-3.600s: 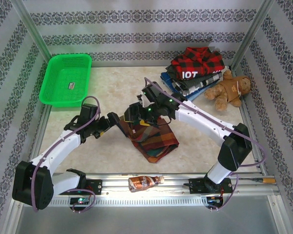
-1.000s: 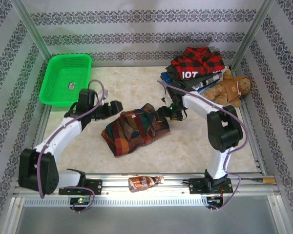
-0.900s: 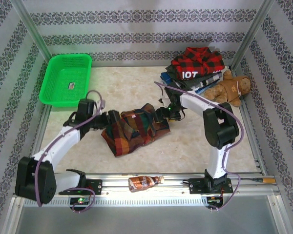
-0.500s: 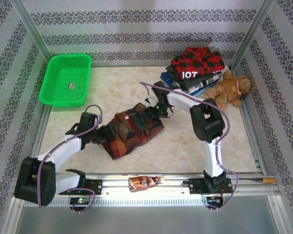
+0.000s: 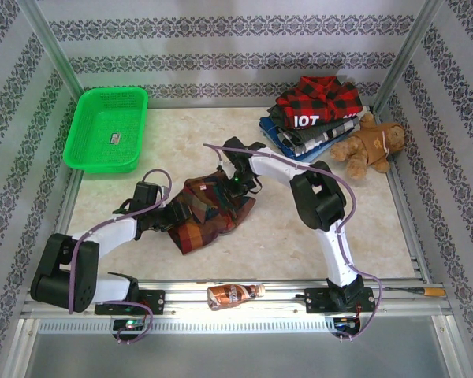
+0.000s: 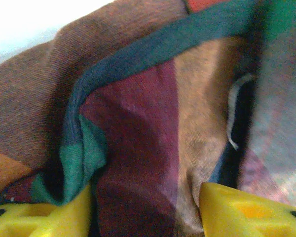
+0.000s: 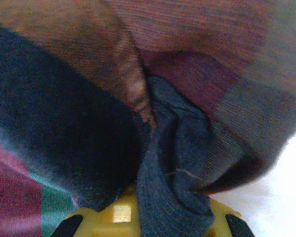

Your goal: Fold and stack the long sleeve shirts

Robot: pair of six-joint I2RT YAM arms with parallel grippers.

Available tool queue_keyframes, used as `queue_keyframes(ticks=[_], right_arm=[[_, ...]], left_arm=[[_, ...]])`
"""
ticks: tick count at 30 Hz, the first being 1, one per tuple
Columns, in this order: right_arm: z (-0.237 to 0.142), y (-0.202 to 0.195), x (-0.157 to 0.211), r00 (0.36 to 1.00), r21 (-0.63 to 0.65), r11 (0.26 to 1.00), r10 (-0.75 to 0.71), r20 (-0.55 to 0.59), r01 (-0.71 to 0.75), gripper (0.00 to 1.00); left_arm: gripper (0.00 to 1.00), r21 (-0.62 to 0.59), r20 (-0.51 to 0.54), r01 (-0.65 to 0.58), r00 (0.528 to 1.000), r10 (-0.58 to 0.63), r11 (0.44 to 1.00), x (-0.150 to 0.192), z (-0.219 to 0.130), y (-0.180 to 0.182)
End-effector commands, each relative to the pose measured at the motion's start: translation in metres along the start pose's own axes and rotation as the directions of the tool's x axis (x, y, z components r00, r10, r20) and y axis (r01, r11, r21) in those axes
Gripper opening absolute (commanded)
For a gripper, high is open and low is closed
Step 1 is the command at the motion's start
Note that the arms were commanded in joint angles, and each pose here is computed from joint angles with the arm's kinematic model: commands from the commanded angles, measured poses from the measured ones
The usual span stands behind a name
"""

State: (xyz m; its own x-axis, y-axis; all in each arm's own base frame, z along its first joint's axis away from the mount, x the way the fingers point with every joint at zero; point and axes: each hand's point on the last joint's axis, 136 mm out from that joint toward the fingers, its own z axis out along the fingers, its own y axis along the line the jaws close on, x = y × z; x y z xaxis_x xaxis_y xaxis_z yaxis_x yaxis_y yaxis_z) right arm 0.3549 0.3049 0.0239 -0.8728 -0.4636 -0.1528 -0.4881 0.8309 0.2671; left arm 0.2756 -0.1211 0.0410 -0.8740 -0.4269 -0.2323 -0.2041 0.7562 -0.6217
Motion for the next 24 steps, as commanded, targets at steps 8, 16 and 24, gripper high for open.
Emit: queue_keyframes(ticks=[8, 16, 24], right_arm=[[-0.188, -0.073, -0.070, 0.911, 0.469, 0.870, -0.061, 0.407, -0.151, 0.00], [-0.292, -0.081, -0.105, 0.826, 0.609, 0.780, -0.244, 0.509, -0.145, 0.00], [-0.362, -0.081, -0.118, 0.749, 0.647, 0.741, -0.324, 0.578, -0.179, 0.00]], left_arm=[[1.00, 0.120, 0.305, -0.171, 0.944, 0.128, 0.978, -0.065, -0.074, -0.081], [1.00, 0.161, 0.437, -0.294, 0.877, 0.200, 0.942, -0.116, -0.115, -0.144], [1.00, 0.155, 0.462, -0.354, 0.851, 0.249, 0.922, -0.136, -0.117, -0.163]])
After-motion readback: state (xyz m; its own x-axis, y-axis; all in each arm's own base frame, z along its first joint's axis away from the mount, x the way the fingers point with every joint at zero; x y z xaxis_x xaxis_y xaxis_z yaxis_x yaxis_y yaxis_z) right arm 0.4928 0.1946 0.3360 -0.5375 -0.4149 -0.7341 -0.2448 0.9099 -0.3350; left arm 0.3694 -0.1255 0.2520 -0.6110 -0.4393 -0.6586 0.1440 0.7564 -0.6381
